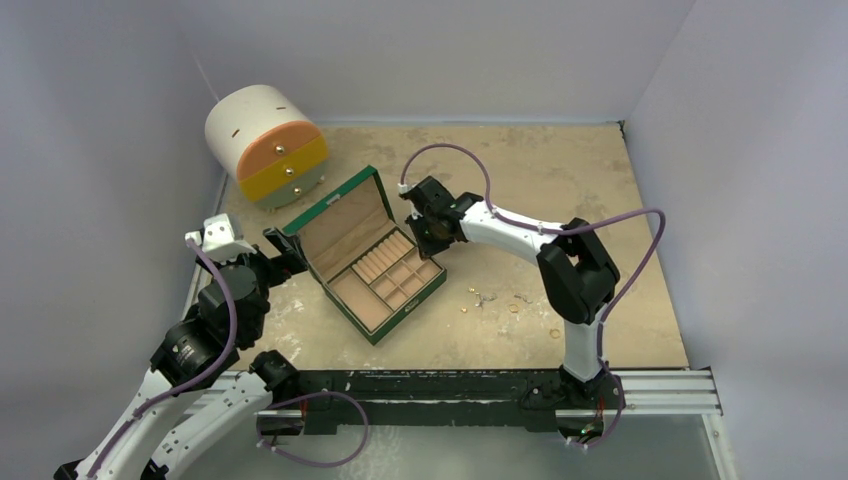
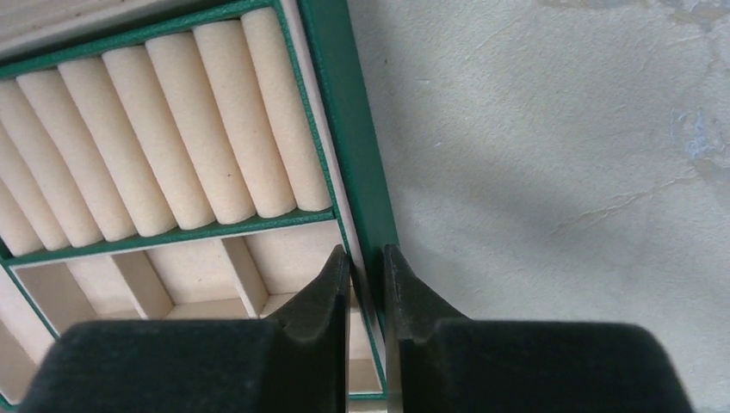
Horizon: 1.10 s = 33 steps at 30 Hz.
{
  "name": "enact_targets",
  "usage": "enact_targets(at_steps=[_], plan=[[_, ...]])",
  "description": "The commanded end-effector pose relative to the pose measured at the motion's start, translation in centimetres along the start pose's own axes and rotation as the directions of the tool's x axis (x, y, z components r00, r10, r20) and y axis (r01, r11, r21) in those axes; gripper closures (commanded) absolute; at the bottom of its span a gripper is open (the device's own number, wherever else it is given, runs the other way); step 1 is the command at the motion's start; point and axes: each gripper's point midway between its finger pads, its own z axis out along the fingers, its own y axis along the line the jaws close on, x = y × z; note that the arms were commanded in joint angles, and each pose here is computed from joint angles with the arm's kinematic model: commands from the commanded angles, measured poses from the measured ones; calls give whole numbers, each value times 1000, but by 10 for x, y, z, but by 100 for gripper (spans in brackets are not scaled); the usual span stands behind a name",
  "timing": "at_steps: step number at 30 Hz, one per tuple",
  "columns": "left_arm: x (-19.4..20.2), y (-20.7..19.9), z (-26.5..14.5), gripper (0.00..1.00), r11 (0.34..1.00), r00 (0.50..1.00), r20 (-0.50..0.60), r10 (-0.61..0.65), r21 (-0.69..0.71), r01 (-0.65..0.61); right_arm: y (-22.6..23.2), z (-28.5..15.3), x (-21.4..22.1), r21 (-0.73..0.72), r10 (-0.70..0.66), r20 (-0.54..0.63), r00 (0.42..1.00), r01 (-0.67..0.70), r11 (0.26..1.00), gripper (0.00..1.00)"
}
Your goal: Organize the mixed jewelry
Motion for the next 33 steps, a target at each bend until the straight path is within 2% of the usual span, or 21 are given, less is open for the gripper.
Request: enact_targets(at_steps=[1,3,9,19,24,29,33], plan=[[-10,-3,-1,5,1000,999,21,-23,4,23,3,-12,-19,-14,18,60,998,-17,1000,92],[-9,-3,-1,5,1000,1000,20,-22,3,22,0,-12,-17,2,27,59,998,-27,1000,100],[-8,-4,0,5,1000,1000,15,-17,4,17,-18,-16,-11,86,116,63,991,-121,989,100],[-8,-4,0,5,1000,1000,14,-17,5,17,-48,-39,5,192,276,149,950,-301,934,100],[-7,-5,1,5,1000,1000,9,-13,5,13,-54,-42,16,199,346,186,920,-380,903,100],[-5,-7,2,5,1000,1000,2,-8,8,8,-60,-48,18,215,358,220,907,-403,889,100],[-3,-8,5,5,1000,1000,-7,1,3,-1,-53,-45,18,176,396,214,893,-433,884,100]])
